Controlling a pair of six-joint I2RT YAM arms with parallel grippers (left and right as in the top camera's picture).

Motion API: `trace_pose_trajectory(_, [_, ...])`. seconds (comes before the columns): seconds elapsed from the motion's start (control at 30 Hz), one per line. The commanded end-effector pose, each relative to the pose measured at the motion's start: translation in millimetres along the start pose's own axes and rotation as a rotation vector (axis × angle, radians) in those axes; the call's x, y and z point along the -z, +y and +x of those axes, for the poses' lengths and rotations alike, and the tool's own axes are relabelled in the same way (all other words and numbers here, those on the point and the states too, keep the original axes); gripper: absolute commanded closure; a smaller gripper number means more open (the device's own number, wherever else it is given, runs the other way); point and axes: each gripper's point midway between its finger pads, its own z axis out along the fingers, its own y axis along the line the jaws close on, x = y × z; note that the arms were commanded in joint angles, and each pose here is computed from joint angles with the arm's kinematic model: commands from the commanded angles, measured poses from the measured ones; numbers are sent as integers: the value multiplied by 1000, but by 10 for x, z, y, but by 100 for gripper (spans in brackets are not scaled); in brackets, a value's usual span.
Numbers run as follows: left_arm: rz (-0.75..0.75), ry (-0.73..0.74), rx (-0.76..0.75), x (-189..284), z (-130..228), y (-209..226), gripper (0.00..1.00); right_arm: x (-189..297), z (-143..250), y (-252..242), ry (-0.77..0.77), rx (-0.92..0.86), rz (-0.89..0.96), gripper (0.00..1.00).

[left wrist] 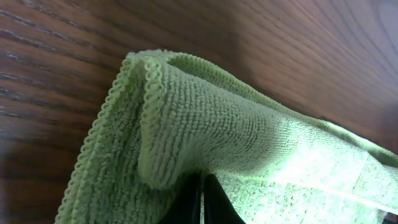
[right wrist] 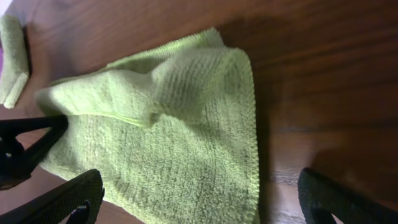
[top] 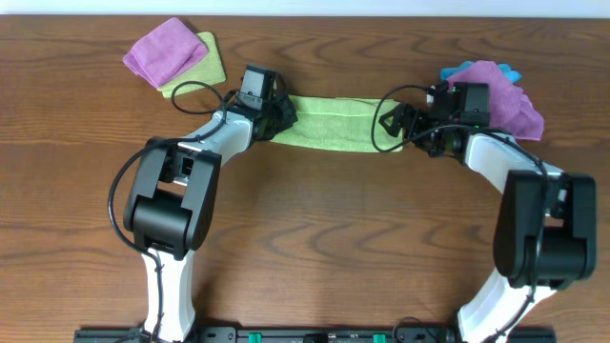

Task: Fold the cloth

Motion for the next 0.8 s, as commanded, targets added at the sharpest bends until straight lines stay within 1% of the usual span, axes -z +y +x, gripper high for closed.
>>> trace_pose_trajectory(0.0, [-36, 3, 6, -54, 9, 107, 94, -139, 59, 54, 27, -24, -23, 1])
trace_pose_trajectory(0.17, [-57, 25, 14, -51, 65, 158, 94, -263, 78, 88, 23, -17, -37, 2])
trace_pose_trajectory(0.37, [-66, 37, 18, -48, 93, 181, 94, -442, 65, 164, -6, 0, -52, 11])
trace_pose_trajectory(0.47, [-67, 37, 18, -48, 93, 182, 94, -509, 74, 185, -18, 20, -41, 20])
trace_pose_trajectory(0.53, [-69, 39, 19, -48, 99, 187, 94, -528, 75, 168, -26, 26, -19, 32])
trace_pose_trajectory(0.57, [-71, 42, 20, -47, 105, 193, 94, -531, 68, 164, -31, 32, -12, 48])
trace_pose_trajectory(0.6, [-74, 45, 21, -46, 113, 200, 94, -532, 52, 170, -38, 42, -13, 68])
trace_pose_trajectory(0.67, [-79, 50, 23, -44, 127, 212, 94, -530, 13, 193, -54, 52, -21, 90])
trace_pose_trajectory(0.7, [-81, 51, 24, -43, 129, 218, 94, -527, -6, 204, -61, 56, -25, 96])
trace_pose_trajectory(0.73, [-81, 51, 26, -41, 123, 224, 94, -521, -27, 207, -68, 58, -28, 99])
trace_pose_trajectory(0.77, [-81, 50, 26, -40, 119, 227, 94, -512, -43, 210, -73, 59, -30, 99])
